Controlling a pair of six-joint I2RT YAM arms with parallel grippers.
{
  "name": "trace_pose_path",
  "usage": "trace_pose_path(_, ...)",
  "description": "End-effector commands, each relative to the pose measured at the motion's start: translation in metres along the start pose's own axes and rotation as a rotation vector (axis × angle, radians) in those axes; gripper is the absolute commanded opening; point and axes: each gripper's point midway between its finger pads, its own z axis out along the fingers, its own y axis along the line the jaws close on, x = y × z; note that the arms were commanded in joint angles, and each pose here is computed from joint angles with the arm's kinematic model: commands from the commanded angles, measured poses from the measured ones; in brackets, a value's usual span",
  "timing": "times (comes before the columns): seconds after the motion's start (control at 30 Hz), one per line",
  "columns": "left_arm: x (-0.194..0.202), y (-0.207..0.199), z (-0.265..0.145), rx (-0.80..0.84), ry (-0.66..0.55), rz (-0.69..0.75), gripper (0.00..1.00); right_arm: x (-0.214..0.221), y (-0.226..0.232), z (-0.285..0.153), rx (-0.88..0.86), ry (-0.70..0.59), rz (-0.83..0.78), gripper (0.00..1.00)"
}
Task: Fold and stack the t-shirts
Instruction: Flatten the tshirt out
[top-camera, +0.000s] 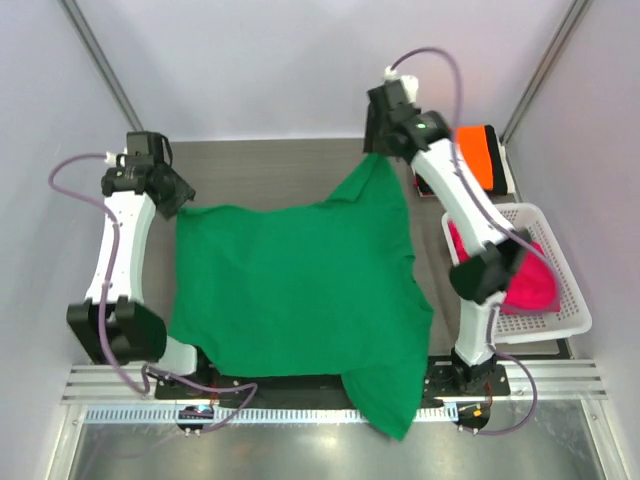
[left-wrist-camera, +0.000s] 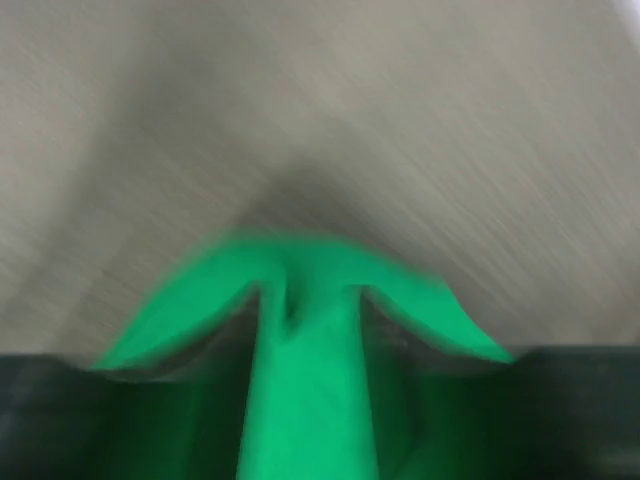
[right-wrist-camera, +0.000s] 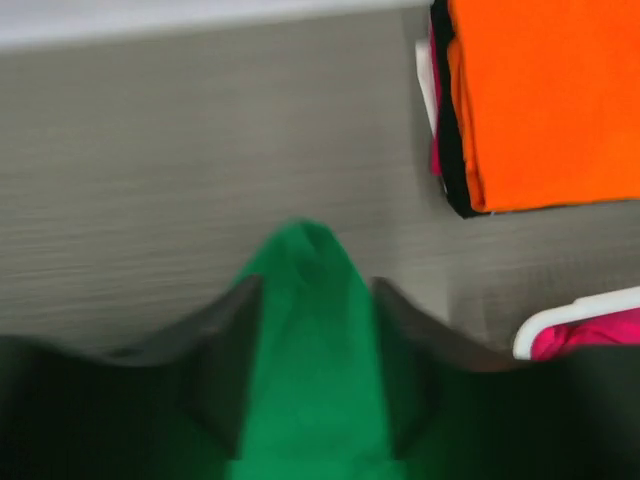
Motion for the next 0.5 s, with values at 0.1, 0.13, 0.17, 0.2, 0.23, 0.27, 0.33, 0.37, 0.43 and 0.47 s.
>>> trace_pose_path(0.1, 0.022, 0.028, 0.082, -0.067, 0.188, 0.035, 0.94, 0.031, -0.021, 0.05, 0.15, 0.135, -0.05, 0.86)
trace_pose_path(0.13, 0.022, 0.029, 0.084, -0.067, 0.179, 0.044, 0.97, 0.051, -0.022, 0.06, 0.15, 0.172, -0.05, 0.87)
trace_pose_path(0.17, 0.029, 0.035, 0.086, -0.079, 0.185, 0.046, 1.0, 0.046, -0.021, 0.045, 0.115, 0.146, -0.03, 0.88)
trace_pose_path(0.2, 0.03, 0.038, 0.085, -0.08, 0.175, 0.043, 1.0, 0.054, -0.019, 0.045, 0.09, 0.149, -0.023, 0.88)
trace_pose_path(0.23, 0.028, 0.037, 0.077, -0.063, 0.15, 0.039, 1.0, 0.081, -0.016, 0.057, 0.06, 0.19, -0.022, 0.88)
trace_pose_path(0.27, 0.034, 0.041, 0.081, -0.064, 0.15, 0.033, 1.0, 0.088, -0.013, 0.054, 0.028, 0.196, -0.009, 0.88)
trace_pose_path(0.33, 0.041, 0.043, 0.079, -0.048, 0.152, 0.03, 1.0, 0.117, 0.0, 0.05, -0.078, 0.255, 0.025, 0.88)
trace_pose_path(0.37, 0.05, 0.047, 0.079, -0.041, 0.159, 0.025, 1.0, 0.128, 0.007, 0.05, -0.12, 0.282, 0.037, 0.88)
trace_pose_path(0.43, 0.06, 0.049, 0.079, -0.024, 0.168, 0.012, 0.99, 0.156, 0.021, 0.054, -0.21, 0.336, 0.071, 0.87)
trace_pose_path(0.47, 0.074, 0.058, 0.08, -0.034, 0.187, 0.005, 0.99, 0.168, 0.037, 0.051, -0.297, 0.38, 0.1, 0.87)
